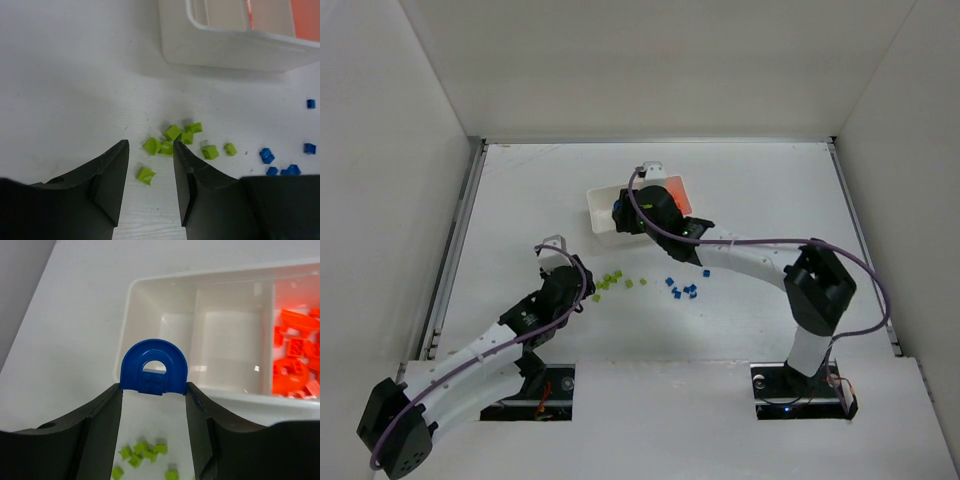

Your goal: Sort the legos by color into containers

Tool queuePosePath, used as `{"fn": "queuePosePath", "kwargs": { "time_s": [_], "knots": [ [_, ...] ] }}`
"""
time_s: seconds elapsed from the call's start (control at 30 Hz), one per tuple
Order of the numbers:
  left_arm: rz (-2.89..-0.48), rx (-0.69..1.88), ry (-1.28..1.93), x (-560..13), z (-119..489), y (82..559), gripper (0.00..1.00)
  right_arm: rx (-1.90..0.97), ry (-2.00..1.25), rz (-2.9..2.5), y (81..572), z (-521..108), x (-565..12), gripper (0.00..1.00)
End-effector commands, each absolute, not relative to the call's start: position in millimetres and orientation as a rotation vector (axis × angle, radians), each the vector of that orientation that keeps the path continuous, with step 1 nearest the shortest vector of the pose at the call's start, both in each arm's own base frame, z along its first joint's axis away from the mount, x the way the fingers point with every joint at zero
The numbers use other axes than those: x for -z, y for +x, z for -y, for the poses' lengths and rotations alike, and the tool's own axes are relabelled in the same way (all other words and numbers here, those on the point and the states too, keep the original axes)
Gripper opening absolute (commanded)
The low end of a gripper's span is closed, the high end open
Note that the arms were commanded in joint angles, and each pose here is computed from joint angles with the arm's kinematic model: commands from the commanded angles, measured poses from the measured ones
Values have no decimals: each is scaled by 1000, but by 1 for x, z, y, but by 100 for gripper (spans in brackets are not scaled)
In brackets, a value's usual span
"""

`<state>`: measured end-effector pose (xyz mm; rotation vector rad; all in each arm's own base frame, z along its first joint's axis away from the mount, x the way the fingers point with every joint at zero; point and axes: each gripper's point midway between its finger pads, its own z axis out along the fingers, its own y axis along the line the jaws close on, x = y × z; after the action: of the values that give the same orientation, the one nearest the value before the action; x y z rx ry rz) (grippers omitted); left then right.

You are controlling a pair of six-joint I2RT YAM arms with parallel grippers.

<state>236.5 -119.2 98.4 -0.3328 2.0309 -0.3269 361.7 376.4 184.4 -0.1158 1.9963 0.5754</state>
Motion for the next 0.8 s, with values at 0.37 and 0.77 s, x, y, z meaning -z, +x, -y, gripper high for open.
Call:
{"fn": "queuePosePath", "kwargs": {
  "time_s": [0.37, 0.77],
  "knots": [
    [-2218, 230, -325, -62, 121, 206, 38, -684, -185, -1985, 397, -445, -183, 63],
    [-2248, 185, -244, -46, 136, 209, 38, -710, -126, -1895, 367, -399, -224, 53]
  ]
}}
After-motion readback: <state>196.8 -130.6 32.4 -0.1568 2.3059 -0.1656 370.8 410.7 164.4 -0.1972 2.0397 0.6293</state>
